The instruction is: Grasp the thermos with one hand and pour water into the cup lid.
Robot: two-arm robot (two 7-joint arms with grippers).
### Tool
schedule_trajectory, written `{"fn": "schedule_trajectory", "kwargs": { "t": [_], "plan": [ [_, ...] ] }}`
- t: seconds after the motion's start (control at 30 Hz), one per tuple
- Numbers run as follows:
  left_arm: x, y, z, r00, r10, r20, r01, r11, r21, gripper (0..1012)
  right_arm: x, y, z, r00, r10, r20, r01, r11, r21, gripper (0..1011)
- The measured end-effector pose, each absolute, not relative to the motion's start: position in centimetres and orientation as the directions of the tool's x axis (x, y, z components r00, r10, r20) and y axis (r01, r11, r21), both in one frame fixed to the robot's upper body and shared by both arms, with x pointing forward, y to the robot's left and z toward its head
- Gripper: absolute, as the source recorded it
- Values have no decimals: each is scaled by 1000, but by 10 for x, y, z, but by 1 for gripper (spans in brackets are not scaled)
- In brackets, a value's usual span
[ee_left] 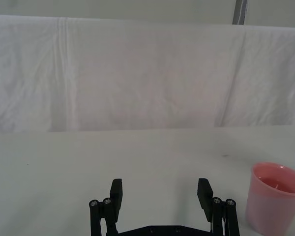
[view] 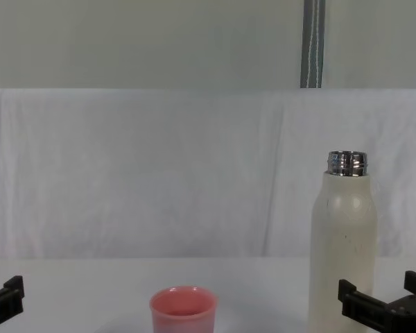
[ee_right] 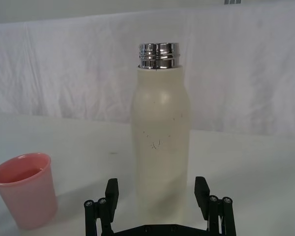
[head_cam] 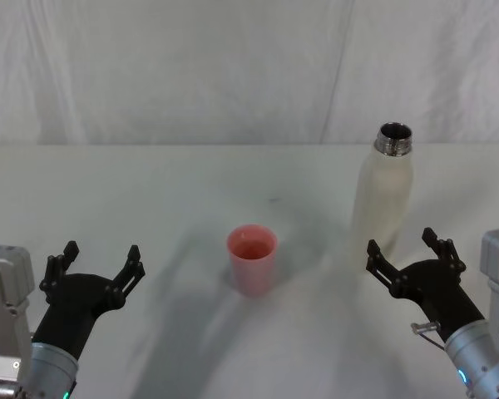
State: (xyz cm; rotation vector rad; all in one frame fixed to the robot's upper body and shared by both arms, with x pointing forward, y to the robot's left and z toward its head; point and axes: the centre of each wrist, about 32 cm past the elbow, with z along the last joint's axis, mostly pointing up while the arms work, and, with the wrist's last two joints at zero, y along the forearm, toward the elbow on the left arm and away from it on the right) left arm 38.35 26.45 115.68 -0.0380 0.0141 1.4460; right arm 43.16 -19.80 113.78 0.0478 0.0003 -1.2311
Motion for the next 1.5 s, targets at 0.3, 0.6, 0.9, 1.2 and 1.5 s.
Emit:
{"fn": "schedule_trajectory", "kwargs": {
  "t": [0.3, 0.6, 0.9, 1.2, 1.5],
  "plan": [
    [384, 265, 1157, 125, 992, -33, -992, 124, -18, 1001, 450, -198, 1137, 346, -938, -31, 938, 344, 41, 1000],
    [384, 265, 1157, 125, 992, -33, -992, 124, -18, 1001, 462, -198, 1136, 345, -938, -30, 938, 343, 48, 1000],
    [384, 265, 1157, 125, 992, -33, -992, 124, -18, 1001, 471, -197, 1133, 338, -941, -33, 940, 335, 64, 1000],
    [384, 265, 1157, 124, 992, -33, -992, 124, -18, 1001, 476, -195, 1132, 346, -937, -42, 936, 342, 76, 1000],
    [384, 265, 1157, 124, 992, -33, -992, 124, -18, 1001, 482, -192, 1130, 344, -937, -53, 937, 339, 84, 1000]
  ]
}}
